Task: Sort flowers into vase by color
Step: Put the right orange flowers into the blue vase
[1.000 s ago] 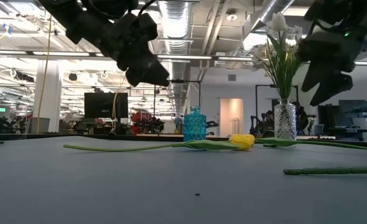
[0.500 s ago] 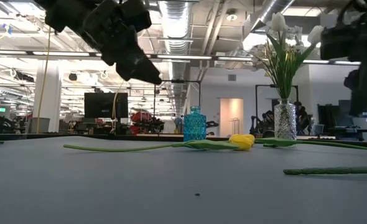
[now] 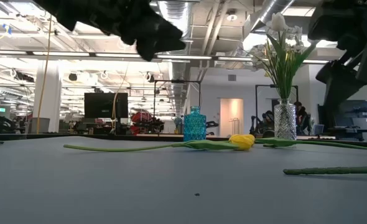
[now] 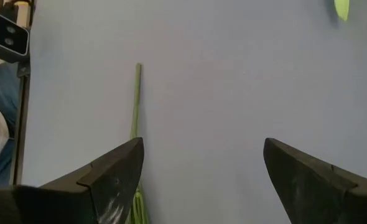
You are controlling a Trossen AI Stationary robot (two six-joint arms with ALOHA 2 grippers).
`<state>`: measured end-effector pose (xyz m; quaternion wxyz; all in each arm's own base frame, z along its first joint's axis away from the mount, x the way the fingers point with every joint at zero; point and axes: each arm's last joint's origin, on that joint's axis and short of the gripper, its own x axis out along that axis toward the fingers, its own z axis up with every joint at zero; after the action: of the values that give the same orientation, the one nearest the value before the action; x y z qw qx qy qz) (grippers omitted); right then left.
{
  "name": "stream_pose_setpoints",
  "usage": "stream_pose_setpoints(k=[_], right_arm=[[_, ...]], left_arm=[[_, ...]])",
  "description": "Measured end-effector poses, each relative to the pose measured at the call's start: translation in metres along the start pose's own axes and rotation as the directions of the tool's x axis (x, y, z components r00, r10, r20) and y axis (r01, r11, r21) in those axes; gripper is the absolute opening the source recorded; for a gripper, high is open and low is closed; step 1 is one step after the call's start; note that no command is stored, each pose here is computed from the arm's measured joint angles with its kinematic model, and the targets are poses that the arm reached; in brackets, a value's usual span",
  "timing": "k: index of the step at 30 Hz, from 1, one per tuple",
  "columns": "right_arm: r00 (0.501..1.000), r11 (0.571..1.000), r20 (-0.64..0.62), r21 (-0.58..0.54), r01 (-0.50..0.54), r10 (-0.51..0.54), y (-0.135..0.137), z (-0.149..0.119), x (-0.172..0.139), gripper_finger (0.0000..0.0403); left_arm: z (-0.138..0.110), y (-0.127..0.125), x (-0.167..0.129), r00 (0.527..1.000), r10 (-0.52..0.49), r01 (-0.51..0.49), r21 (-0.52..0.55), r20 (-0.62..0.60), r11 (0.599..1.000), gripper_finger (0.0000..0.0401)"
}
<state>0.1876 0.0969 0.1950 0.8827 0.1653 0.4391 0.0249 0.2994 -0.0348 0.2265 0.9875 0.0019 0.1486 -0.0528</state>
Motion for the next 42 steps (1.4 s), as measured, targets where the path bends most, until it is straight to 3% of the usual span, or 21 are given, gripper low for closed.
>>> stream_pose_setpoints(k=[3,10,14,22,28,36,42], right_arm=[[1.0,1.0,-0.012,0.008,0.011,-0.011,0.001,0.002,-0.003,0.0356],[0.996,0.998,-0.083,0.064,0.028,-0.022,0.008,-0.009,-0.007,0.0356],[0.989,0.989,-0.138,0.136,0.062,-0.043,0.014,-0.022,-0.008,0.0356],[0.985,0.981,-0.141,0.148,0.125,-0.104,0.024,-0.039,-0.012,0.0356],[0.984,0.984,-0.111,0.099,0.149,-0.138,0.028,-0.046,-0.015,0.0356],[0.983,0.981,-0.055,0.073,0.177,-0.173,0.028,-0.046,-0.015,0.0356],[0.983,0.982,-0.054,0.07,0.177,-0.174,0.028,-0.046,-0.015,0.0356]], left_arm=[[0.0,-0.011,0.021,0.999,-0.051,0.05,0.039,0.01,0.998,0.0169],[0.001,-0.037,0.108,0.981,-0.171,0.178,0.092,-0.087,0.98,0.0169],[0.009,-0.044,0.152,0.966,-0.219,0.229,0.057,-0.14,0.972,0.0169],[-0.008,-0.075,0.224,0.901,-0.28,0.323,0.081,-0.332,0.943,0.0169],[-0.018,-0.095,0.252,0.862,-0.312,0.377,0.093,-0.401,0.922,0.0169],[-0.027,-0.091,0.263,0.85,-0.303,0.334,-0.004,-0.431,0.943,0.0169],[-0.023,-0.096,0.262,0.865,-0.294,0.354,0.079,-0.408,0.932,0.0169]])
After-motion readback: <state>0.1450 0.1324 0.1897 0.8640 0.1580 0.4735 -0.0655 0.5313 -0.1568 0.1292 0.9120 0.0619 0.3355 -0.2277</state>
